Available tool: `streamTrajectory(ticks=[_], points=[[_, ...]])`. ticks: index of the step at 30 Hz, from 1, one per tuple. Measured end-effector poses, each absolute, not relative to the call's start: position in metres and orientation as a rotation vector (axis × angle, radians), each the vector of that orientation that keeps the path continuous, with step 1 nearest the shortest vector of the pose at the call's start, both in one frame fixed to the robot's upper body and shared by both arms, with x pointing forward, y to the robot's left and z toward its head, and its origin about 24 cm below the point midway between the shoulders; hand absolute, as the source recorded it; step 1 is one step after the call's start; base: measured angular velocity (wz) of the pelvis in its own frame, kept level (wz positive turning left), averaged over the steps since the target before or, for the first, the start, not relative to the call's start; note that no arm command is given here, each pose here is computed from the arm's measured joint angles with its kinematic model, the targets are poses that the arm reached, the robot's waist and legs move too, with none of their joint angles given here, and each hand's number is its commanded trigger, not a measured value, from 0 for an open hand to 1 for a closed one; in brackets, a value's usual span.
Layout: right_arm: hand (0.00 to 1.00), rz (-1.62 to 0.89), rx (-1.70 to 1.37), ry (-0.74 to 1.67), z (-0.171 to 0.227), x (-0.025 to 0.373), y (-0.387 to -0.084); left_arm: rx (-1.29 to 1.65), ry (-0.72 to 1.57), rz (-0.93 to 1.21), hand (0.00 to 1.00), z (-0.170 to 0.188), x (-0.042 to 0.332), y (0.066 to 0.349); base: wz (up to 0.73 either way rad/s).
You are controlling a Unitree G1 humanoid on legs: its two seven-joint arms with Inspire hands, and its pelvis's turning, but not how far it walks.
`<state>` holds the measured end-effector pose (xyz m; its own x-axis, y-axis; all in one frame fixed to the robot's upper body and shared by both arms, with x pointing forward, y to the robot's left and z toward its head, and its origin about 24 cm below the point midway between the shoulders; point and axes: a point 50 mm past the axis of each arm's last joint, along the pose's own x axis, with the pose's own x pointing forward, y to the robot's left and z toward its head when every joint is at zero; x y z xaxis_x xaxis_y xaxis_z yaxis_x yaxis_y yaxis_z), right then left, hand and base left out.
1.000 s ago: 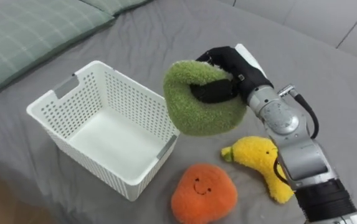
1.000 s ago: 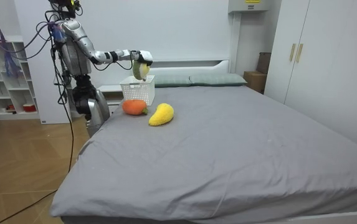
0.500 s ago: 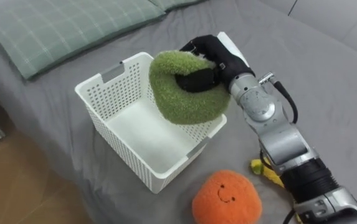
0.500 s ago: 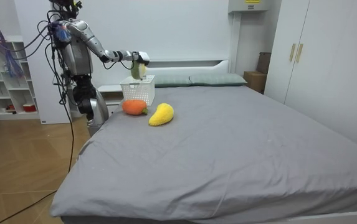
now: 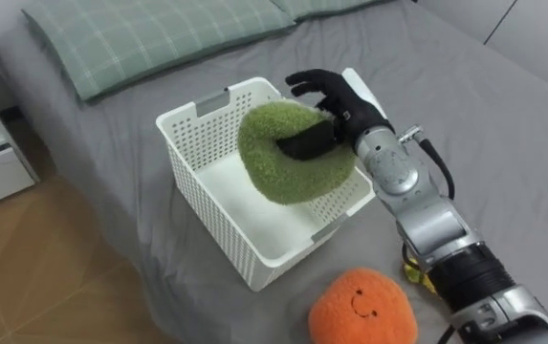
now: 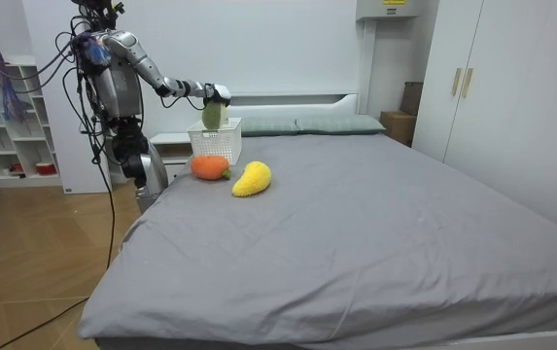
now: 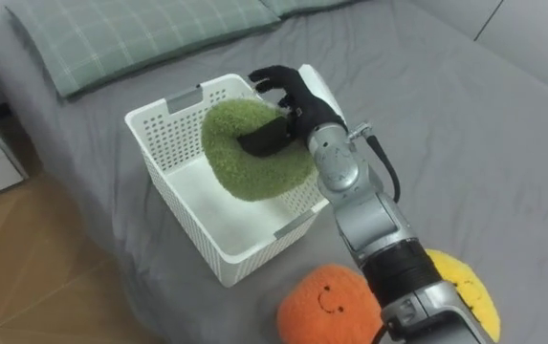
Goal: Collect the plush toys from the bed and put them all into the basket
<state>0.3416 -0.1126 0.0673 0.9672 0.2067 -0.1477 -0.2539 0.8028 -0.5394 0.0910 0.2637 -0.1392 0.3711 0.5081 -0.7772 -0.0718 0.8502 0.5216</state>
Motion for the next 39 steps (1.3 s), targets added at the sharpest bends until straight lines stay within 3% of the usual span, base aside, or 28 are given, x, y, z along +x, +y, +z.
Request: streamTrajectory(ticks=[39], points=[[0.0,0.165,-0.499,0.084,0.059,0.343,-0.125,0.465,1.176,0.369,0.0,-0.142,0.083,0.266,-0.02]])
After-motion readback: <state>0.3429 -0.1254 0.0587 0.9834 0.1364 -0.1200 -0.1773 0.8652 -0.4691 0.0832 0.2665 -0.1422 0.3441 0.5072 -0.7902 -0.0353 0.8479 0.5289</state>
